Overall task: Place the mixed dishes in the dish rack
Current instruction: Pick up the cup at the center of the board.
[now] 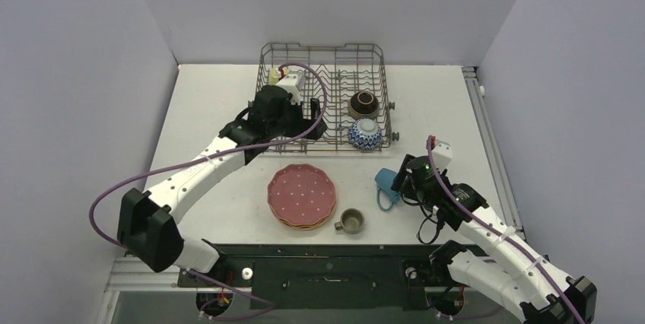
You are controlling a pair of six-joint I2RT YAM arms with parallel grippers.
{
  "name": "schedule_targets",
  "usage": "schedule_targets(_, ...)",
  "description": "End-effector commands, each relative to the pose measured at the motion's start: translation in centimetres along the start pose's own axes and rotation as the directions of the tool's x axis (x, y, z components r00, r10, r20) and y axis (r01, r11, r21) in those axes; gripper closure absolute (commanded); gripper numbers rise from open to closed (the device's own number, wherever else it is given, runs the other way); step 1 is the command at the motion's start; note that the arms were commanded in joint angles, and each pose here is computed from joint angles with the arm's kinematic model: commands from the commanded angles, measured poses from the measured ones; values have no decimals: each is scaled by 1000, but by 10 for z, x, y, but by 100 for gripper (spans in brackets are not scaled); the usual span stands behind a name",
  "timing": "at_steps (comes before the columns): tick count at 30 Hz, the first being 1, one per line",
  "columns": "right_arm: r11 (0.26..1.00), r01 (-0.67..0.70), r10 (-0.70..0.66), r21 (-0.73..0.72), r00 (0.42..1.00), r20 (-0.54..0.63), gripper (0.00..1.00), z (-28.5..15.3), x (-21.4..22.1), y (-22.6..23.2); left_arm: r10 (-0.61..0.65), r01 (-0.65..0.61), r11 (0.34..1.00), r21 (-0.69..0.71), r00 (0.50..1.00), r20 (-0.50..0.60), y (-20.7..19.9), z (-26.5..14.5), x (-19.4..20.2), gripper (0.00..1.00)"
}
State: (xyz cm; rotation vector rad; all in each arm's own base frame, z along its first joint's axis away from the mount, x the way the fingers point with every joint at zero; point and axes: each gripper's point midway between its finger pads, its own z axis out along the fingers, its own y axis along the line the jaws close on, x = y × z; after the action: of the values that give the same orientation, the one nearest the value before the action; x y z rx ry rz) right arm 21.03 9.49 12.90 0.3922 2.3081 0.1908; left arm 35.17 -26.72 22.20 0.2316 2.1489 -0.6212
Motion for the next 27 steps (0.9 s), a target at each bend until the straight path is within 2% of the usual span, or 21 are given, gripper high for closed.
schedule_targets(1,994,-102,101,-38,994,-31,42,14,9,5,-34,25,992,127,997,68,-27,-30,-8,4)
schedule_targets(11,972,-211,202,-103,975,-88,42,37,29,10,-31,21,977,212,998,46,-42,-81,18,4)
schedule_targets(19,949,-280,275,-144,960,-56,44,42,25,13,-5,-1,971,241,1000,24,-41,-110,36,4)
schedule_targets(27,912,-353,358,-208,934,-15,48,46,22,15,-6,2,963,270,1000,14,-41,-120,49,4)
